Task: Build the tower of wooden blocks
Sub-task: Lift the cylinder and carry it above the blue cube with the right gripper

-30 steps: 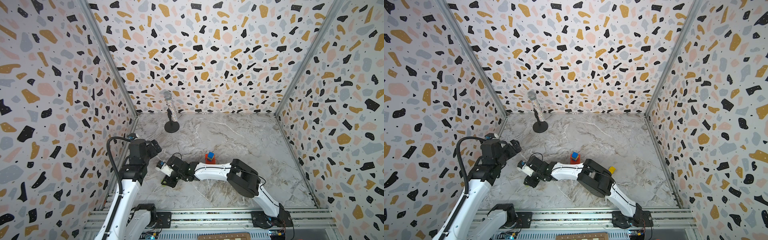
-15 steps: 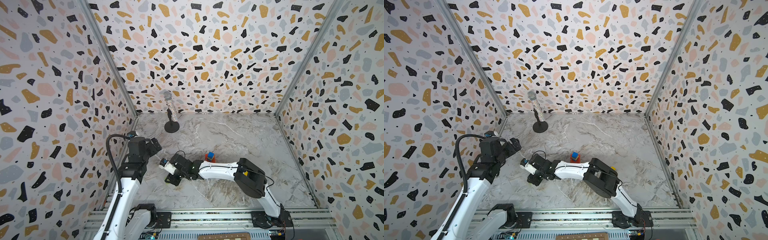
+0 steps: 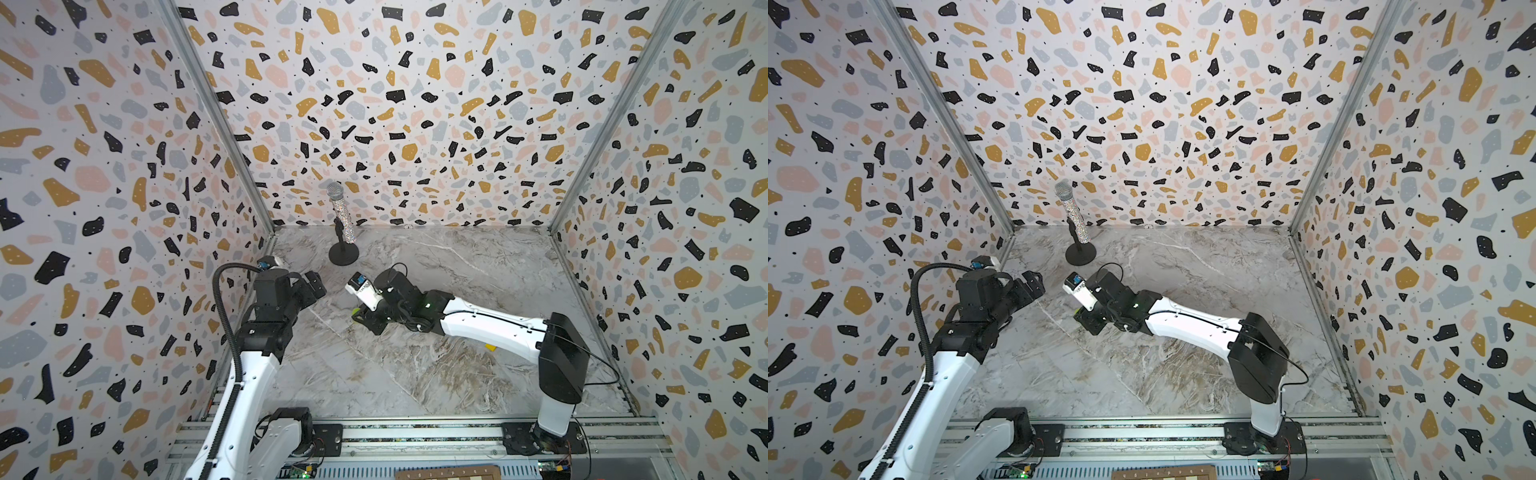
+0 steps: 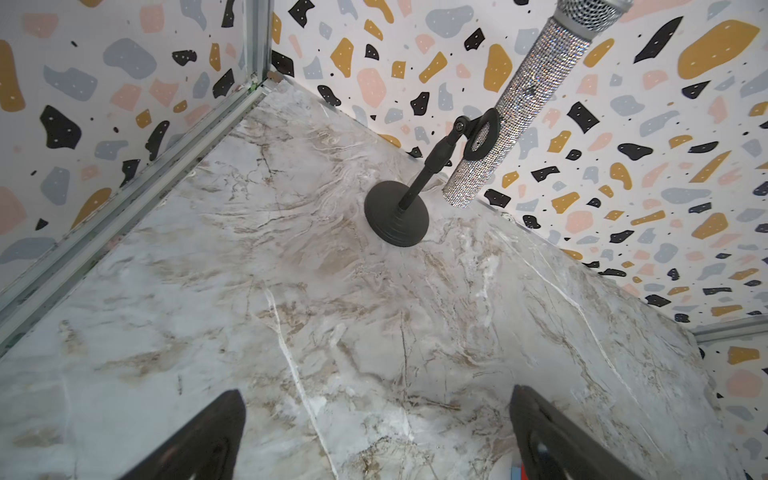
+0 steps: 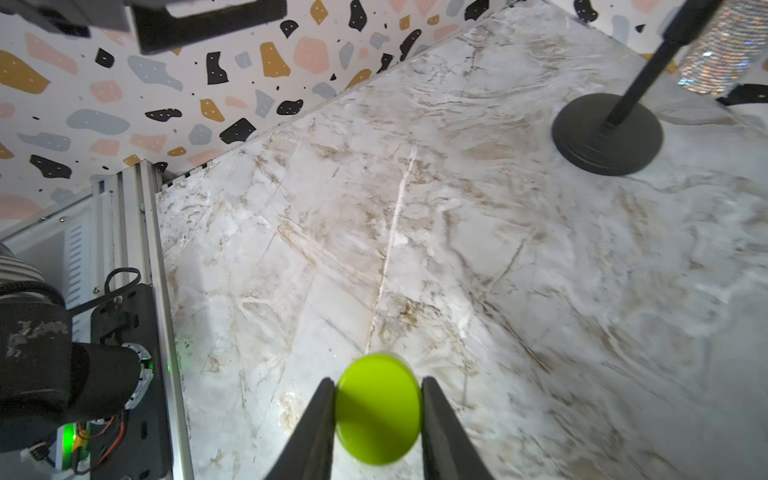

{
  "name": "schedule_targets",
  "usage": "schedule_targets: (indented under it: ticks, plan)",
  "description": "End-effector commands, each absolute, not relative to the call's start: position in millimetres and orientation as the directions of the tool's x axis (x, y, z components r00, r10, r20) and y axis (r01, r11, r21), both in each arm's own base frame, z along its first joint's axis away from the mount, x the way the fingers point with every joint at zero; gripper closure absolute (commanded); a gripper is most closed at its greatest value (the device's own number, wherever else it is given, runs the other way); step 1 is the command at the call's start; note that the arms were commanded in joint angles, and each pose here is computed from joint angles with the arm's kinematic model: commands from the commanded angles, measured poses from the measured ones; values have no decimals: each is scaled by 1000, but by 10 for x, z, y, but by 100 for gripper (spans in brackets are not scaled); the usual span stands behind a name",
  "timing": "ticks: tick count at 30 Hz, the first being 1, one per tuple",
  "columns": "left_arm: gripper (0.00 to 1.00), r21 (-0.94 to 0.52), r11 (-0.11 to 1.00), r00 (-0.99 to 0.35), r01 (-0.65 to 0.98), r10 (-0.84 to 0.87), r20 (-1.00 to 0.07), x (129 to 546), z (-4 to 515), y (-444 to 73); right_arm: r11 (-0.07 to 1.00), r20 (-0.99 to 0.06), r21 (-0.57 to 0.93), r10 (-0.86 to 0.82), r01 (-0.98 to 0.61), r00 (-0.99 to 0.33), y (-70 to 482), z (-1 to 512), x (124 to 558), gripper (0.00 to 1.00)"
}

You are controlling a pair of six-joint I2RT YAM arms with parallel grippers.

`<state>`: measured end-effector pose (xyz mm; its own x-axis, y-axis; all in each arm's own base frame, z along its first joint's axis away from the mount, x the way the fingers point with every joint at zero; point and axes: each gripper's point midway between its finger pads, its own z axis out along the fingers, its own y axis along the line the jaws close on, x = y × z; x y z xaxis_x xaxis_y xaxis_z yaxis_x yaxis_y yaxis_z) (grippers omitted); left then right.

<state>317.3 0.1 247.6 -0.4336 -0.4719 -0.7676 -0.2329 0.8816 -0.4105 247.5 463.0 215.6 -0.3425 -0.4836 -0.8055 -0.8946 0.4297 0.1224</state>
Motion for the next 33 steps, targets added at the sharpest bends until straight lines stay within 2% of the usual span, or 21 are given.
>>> schedule_targets:
  ticks: [1, 7, 15, 33]
  plan:
    - [1, -442, 883, -449, -158, -463, -765, 3251, 2435, -141, 479, -789, 63, -513, -875, -337, 4291, 2255, 2555, 81]
    - [2, -405, 906, -498, -121, -408, -765, 3300, 2290, -414, 571, -771, -33, -537, -820, -342, 3847, 2313, 2749, 81]
    - [2, -386, 920, -563, -71, -356, -746, 3335, 2044, -758, 646, -769, -29, -502, -762, -395, 3465, 2288, 2901, 81]
    - [1, -350, 936, -628, -27, -288, -723, 3354, 1795, -933, 705, -757, 34, -444, -708, -479, 3142, 2044, 2996, 82]
